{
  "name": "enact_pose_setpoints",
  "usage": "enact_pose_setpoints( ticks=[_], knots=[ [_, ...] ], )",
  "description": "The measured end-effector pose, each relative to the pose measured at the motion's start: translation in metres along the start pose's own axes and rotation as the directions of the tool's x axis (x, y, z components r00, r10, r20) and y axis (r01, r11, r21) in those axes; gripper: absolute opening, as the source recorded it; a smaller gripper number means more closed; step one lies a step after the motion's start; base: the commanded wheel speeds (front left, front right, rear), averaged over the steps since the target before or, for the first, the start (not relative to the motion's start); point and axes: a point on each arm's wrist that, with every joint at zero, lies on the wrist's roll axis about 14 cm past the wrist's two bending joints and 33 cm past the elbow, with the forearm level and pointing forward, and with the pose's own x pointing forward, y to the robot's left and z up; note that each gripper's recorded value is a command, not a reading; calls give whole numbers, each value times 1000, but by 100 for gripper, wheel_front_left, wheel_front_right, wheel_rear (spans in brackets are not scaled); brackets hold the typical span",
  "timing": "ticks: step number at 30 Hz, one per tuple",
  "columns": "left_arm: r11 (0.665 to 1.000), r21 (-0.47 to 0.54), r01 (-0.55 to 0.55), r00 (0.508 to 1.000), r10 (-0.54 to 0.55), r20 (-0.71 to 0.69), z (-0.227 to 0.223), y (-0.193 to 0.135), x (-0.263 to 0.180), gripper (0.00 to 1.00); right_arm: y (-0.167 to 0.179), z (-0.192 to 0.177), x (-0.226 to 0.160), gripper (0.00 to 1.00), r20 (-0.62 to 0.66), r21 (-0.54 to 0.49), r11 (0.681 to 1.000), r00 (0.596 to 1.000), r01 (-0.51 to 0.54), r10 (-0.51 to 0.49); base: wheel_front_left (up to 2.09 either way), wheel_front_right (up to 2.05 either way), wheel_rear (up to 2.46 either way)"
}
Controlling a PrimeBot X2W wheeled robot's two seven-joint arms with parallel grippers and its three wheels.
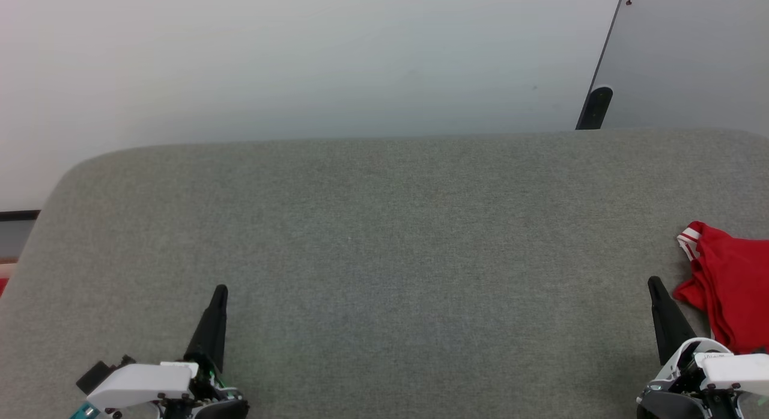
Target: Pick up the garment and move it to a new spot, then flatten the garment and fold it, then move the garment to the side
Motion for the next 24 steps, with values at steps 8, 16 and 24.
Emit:
enact_pose_setpoints(
  ticks=[8,16,24],
  knots=[
    [1000,0,0,1000,0,0,0,0,0,0,0,0,0,0,0,0,1000,1000,-1,1,0,0,0],
    [1000,0,0,1000,0,0,0,0,0,0,0,0,0,0,0,0,1000,1000,-1,1,0,0,0],
    [1000,0,0,1000,0,0,0,0,0,0,0,0,0,0,0,1,1000,1000,-1,1,0,0,0]
  ],
)
